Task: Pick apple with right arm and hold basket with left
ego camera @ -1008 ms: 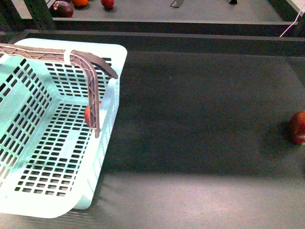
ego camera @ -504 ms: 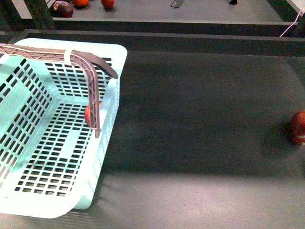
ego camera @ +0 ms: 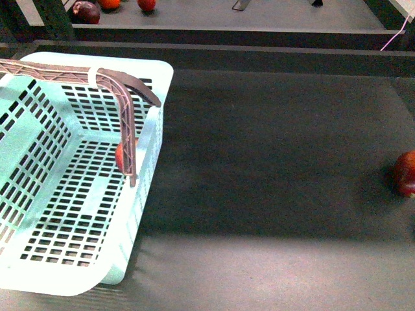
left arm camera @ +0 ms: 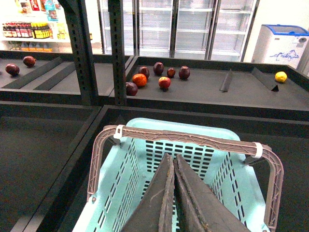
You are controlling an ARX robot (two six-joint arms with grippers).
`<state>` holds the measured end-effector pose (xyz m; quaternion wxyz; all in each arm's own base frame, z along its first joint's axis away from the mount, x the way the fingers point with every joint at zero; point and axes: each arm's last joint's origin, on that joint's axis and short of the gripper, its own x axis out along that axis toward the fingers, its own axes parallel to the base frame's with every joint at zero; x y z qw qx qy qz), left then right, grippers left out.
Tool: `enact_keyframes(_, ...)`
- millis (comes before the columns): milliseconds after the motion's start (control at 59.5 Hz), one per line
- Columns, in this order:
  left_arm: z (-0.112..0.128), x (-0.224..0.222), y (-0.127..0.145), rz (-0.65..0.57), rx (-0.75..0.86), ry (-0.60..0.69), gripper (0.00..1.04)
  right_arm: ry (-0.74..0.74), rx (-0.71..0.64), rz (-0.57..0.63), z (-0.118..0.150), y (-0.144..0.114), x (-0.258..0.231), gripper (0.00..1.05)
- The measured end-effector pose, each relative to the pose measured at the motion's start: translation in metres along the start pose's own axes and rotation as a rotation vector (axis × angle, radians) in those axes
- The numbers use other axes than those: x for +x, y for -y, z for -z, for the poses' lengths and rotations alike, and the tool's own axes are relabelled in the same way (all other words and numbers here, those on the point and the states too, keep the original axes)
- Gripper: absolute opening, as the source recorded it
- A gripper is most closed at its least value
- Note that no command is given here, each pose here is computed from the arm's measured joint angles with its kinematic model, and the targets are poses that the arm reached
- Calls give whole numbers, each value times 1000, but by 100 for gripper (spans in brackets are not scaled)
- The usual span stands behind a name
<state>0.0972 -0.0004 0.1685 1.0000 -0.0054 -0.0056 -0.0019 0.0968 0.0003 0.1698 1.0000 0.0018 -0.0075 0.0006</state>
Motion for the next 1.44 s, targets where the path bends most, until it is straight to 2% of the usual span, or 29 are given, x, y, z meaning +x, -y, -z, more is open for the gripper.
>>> enact_keyframes(571,0,0,0,0,0,-1,4,0,0,0,0,0,0,96)
enact_keyframes(605,0,0,0,0,0,-1,8,0,0,0,0,0,0,96)
enact_keyframes(722,0,0,0,0,0,-1,33,0,0,0,0,0,0,96)
enact_keyframes(1075,0,0,0,0,0,-1,96,0,0,0,0,0,0,96)
enact_keyframes(1109,0,0,0,0,1,-1,99,0,0,0,0,0,0,96)
enact_keyframes(1445,0,0,0,0,2,-1,98,0,0,0,0,0,0,96)
